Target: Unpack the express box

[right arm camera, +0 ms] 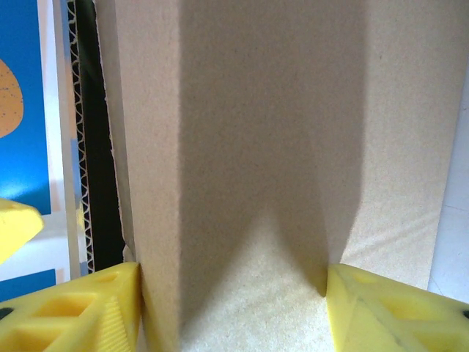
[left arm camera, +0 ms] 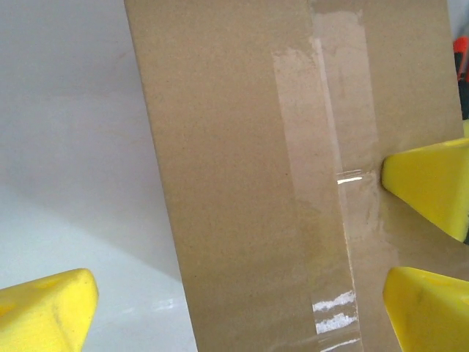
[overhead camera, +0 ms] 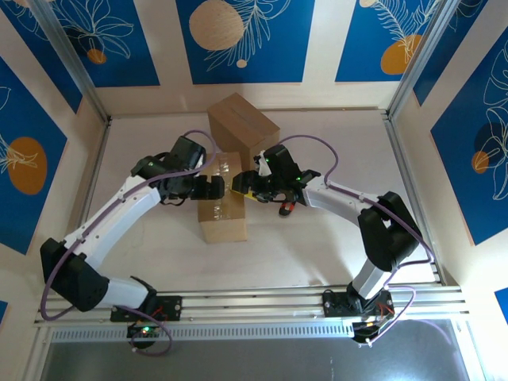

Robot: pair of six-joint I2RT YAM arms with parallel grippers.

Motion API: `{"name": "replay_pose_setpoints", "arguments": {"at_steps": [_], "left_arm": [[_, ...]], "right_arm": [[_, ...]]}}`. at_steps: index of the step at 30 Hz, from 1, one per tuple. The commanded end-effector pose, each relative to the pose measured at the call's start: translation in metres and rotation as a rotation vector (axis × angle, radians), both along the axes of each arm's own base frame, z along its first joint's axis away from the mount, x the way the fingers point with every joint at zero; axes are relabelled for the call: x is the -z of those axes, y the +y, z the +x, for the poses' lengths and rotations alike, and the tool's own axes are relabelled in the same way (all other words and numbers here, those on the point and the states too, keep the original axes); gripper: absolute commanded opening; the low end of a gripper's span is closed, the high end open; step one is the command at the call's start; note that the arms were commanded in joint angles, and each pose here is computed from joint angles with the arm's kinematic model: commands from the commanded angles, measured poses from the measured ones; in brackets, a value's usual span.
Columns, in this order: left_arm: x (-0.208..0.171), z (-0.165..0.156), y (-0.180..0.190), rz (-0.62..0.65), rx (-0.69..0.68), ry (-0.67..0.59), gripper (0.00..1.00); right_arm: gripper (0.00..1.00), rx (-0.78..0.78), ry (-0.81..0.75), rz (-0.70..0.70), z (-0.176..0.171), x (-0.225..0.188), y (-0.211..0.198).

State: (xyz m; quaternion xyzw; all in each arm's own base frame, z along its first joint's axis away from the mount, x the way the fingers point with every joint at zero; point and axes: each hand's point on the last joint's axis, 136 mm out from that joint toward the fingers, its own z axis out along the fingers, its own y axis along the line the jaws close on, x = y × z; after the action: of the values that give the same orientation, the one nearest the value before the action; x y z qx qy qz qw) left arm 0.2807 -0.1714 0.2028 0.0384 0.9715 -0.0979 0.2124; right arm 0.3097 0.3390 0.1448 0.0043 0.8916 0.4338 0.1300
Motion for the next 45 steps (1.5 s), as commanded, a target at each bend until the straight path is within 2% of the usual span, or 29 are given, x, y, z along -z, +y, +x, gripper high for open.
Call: {"name": "replay_pose_setpoints", "arguments": {"at_steps": [1,10,16,21,27,36,40,45], "left_arm": [[-0.010,-0.009,0.009,0.120,-0.007,-0.010,1.00],[0.000,-0.024,-0.008,0.217,-0.008,-0.010,1.00],[0.004,-0.019,-0.013,0.300,-0.043,-0.053,1.00],[0.007,-0.011,-0.002,0.402,-0.111,-0.100,0.99],[0.014,-0.008,0.000,0.419,-0.132,-0.119,0.98],[0.021,-0.009,0.019,0.540,-0.161,-0.119,0.96],[0.030,-0.009,0.017,0.556,-0.151,-0.095,0.96],[0.036,-0.009,0.002,0.477,-0.126,-0.077,1.00]], "right_arm": [[0.63,0.012,0.112,-0.152,-0.017,0.048,-0.016],[0.61,-0.006,0.104,-0.149,-0.012,0.047,-0.015],[0.60,-0.011,0.100,-0.131,-0.010,0.044,-0.013],[0.60,-0.019,0.100,-0.115,-0.011,0.044,-0.011],[0.59,-0.024,0.102,-0.108,-0.012,0.045,-0.011],[0.59,-0.011,0.111,-0.108,-0.012,0.049,-0.016],[0.59,-0.003,0.110,-0.103,-0.012,0.048,-0.019],[0.59,-0.001,0.106,-0.100,-0.012,0.046,-0.021]]}}
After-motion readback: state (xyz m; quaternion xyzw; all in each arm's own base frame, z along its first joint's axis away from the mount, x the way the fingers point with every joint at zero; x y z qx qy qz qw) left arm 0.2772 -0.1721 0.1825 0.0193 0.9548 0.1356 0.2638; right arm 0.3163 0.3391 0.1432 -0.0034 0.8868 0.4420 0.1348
